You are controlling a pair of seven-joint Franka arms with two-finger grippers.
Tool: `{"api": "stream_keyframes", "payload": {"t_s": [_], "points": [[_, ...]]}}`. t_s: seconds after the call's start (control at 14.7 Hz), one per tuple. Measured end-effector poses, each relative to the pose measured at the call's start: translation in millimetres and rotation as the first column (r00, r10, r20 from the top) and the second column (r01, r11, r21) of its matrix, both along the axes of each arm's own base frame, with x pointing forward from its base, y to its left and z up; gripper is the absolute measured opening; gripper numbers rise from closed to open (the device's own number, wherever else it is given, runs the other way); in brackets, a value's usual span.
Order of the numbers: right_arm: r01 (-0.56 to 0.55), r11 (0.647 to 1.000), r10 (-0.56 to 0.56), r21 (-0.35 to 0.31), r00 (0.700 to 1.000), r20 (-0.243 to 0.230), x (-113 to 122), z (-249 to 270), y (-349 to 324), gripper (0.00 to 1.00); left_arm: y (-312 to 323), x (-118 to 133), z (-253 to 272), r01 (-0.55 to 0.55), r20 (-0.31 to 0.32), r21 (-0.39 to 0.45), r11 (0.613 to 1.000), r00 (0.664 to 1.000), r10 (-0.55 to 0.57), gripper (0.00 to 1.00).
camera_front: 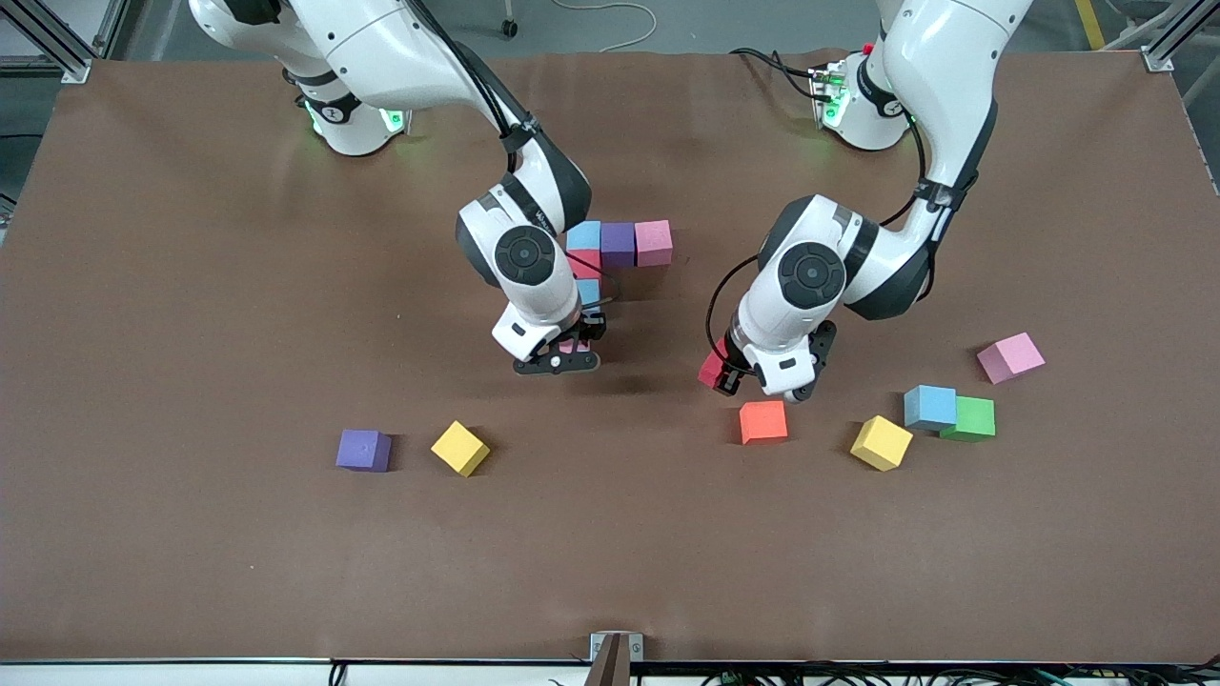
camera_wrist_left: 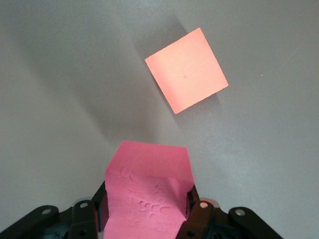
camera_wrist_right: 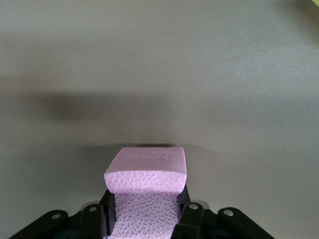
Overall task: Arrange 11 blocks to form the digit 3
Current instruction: 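Lower the pink cube below the light blue cube and open the right gripper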
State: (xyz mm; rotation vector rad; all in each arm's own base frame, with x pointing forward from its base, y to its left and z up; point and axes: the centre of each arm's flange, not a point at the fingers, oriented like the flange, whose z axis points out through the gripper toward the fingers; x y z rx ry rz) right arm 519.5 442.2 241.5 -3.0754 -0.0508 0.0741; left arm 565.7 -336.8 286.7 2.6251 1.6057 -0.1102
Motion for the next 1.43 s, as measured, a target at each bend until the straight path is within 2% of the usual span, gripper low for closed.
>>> {"api": "stream_keyframes", "payload": {"t_s": [0.48,1.43], "points": [[0.076,0.997,-0.076,0.019,0.997,0.022,-8,1,14,0.5,-1,-1,0,0.002,-0.001,0.0,1.0,1.0,-0.002,0.6],[0.082,0.997,-0.082,0.015,0.996,0.024,-17,-14,10,0.5,-1,-1,-1,0.002,-0.001,0.001,1.0,1.0,-0.002,0.58]]}}
